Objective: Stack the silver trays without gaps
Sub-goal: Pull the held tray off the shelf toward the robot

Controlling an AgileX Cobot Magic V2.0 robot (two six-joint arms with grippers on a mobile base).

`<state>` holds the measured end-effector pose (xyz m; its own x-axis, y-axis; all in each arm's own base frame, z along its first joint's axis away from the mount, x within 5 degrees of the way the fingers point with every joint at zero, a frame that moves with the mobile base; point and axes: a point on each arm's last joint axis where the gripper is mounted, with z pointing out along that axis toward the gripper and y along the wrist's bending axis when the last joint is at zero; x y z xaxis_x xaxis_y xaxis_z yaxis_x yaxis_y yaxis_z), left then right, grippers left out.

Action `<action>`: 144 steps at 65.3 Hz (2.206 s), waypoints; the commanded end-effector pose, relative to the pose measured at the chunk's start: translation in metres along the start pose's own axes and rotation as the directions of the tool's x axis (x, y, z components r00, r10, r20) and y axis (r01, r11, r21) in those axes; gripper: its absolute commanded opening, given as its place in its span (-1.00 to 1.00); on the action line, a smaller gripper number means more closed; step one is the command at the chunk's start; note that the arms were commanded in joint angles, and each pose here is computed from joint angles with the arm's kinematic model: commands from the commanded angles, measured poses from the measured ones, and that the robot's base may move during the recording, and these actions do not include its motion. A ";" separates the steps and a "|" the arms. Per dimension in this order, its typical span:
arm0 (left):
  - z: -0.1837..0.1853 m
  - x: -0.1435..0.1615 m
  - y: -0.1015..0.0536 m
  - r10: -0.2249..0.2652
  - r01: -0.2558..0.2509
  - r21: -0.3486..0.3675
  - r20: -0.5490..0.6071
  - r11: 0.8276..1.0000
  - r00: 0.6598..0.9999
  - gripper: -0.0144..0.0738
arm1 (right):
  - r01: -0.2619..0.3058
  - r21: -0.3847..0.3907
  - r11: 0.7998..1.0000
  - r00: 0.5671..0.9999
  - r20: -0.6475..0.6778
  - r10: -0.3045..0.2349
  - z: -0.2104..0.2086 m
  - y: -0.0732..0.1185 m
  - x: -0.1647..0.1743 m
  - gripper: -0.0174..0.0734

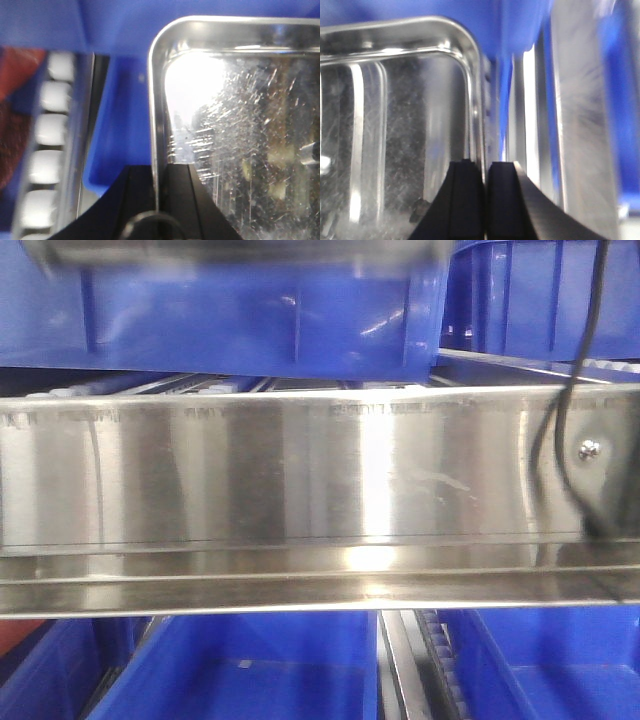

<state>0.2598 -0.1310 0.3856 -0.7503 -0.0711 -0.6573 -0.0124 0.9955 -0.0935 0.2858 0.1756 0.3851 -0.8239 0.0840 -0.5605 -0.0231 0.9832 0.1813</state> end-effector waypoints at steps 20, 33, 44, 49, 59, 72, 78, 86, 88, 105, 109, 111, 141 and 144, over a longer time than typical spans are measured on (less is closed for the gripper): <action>-0.077 -0.028 0.003 -0.037 0.016 0.089 0.241 0.996 0.970 -0.71 | 0.038 -0.077 0.996 0.972 0.233 -0.019 -0.088 -0.012 -0.011 -0.79; -0.081 -0.029 0.004 -0.039 0.021 0.080 0.235 0.997 0.971 -0.71 | 0.030 -0.085 0.996 0.968 0.251 -0.008 -0.102 -0.013 -0.016 -0.79; -0.081 -0.029 0.004 -0.039 0.021 0.080 0.235 0.997 0.971 -0.71 | 0.031 -0.082 0.996 0.968 0.250 -0.009 -0.102 -0.013 -0.016 -0.79; -0.081 -0.029 0.004 -0.039 0.021 0.080 0.235 0.997 0.971 -0.71 | 0.031 -0.085 0.996 0.967 0.254 -0.009 -0.102 -0.013 -0.016 -0.79; -0.083 -0.030 0.004 -0.050 0.027 0.100 0.237 0.995 0.970 -0.71 | 0.032 -0.083 0.996 0.967 0.255 -0.010 -0.102 -0.013 -0.016 -0.79; -0.089 -0.032 0.004 -0.061 0.033 0.112 0.252 0.993 0.966 -0.71 | 0.035 -0.080 0.996 0.966 0.257 -0.013 -0.099 -0.012 -0.017 -0.79; -0.089 -0.032 0.004 -0.060 0.033 0.111 0.251 0.993 0.966 -0.71 | 0.037 -0.083 0.996 0.965 0.260 -0.014 -0.098 -0.011 -0.017 -0.79; -0.089 -0.032 0.004 -0.060 0.033 0.111 0.251 0.993 0.966 -0.71 | 0.039 -0.089 0.995 0.963 0.268 -0.014 -0.097 -0.010 -0.018 -0.79; -0.089 -0.032 0.004 -0.060 0.033 0.111 0.251 0.993 0.966 -0.71 | 0.039 -0.089 0.995 0.963 0.268 -0.014 -0.097 -0.010 -0.018 -0.79; -0.089 -0.032 0.004 -0.060 0.034 0.108 0.246 0.994 0.967 -0.71 | 0.040 -0.091 0.995 0.963 0.271 -0.014 -0.097 -0.010 -0.019 -0.79; -0.089 -0.032 0.004 -0.060 0.034 0.108 0.246 0.994 0.967 -0.71 | 0.040 -0.093 0.995 0.962 0.273 -0.013 -0.097 -0.010 -0.019 -0.79; -0.089 -0.032 0.004 -0.060 0.034 0.108 0.246 0.994 0.967 -0.71 | 0.040 -0.093 0.995 0.962 0.273 -0.013 -0.097 -0.010 -0.019 -0.79; -0.089 -0.032 0.004 -0.061 0.033 0.113 0.252 0.993 0.966 -0.71 | 0.040 -0.093 0.995 0.962 0.273 -0.013 -0.097 -0.010 -0.019 -0.79; -0.089 -0.032 0.004 -0.061 0.033 0.113 0.252 0.993 0.966 -0.71 | 0.040 -0.093 0.995 0.962 0.273 -0.013 -0.097 -0.010 -0.019 -0.79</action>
<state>0.2287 -0.1233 0.4642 -0.5960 -0.1461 -0.7896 0.0292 0.9787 -0.2031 0.2454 0.1531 0.4647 -0.6856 0.1191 -0.7182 -0.0994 0.9620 0.2544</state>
